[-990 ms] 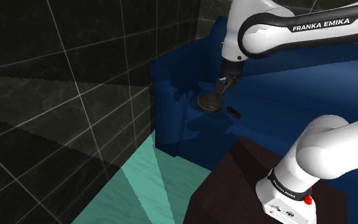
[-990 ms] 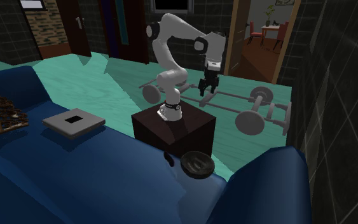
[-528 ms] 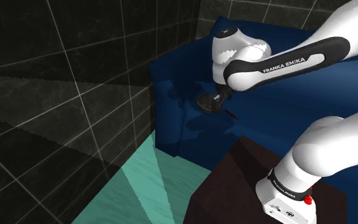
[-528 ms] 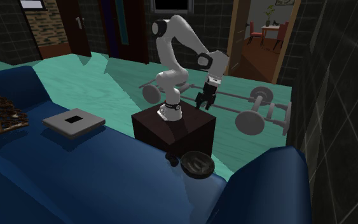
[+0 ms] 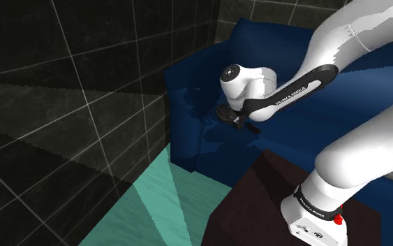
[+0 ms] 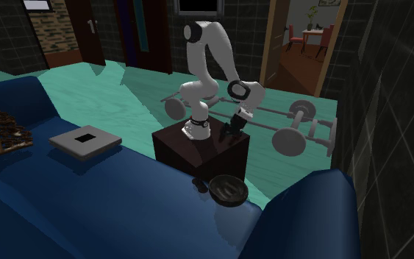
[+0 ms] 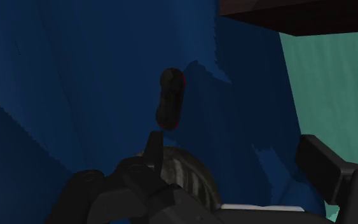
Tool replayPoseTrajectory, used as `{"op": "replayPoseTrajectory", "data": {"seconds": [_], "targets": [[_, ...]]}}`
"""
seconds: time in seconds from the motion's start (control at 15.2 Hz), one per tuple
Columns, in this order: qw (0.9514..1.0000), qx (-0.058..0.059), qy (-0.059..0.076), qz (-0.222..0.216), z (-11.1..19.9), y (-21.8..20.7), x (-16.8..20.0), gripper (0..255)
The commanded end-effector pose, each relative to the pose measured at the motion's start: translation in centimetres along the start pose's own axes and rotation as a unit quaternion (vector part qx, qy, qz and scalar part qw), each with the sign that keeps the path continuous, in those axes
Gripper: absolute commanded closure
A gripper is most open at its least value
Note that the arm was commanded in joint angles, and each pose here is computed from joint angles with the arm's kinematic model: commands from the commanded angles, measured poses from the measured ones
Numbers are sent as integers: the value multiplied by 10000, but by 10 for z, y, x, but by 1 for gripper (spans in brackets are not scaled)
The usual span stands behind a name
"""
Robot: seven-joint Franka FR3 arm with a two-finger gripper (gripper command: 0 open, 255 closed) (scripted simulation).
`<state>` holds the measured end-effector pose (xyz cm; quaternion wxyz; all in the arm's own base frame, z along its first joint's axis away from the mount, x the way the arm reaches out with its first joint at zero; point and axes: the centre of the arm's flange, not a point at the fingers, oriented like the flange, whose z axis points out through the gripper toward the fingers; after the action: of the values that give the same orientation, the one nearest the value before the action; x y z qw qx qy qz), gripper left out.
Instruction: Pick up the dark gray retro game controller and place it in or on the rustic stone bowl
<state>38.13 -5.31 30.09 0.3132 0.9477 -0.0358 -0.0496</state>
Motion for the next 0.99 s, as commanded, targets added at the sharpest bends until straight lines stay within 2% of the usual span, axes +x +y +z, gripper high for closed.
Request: {"op": "replayPoseTrajectory", "data": {"seconds": [0.0, 0.2, 0.46, 0.66, 0.86, 0.92], "targets": [[9993, -365, -20, 25, 25, -1, 7, 0], [9960, -887, -85, 64, 62, 1, 17, 0], [9872, -1579, -171, 116, 111, 8, 28, 0], [9774, -2093, -235, 154, 147, 18, 36, 0], [9649, -2601, -299, 193, 181, 32, 44, 0], [9616, -2720, -313, 201, 189, 36, 46, 0]]}}
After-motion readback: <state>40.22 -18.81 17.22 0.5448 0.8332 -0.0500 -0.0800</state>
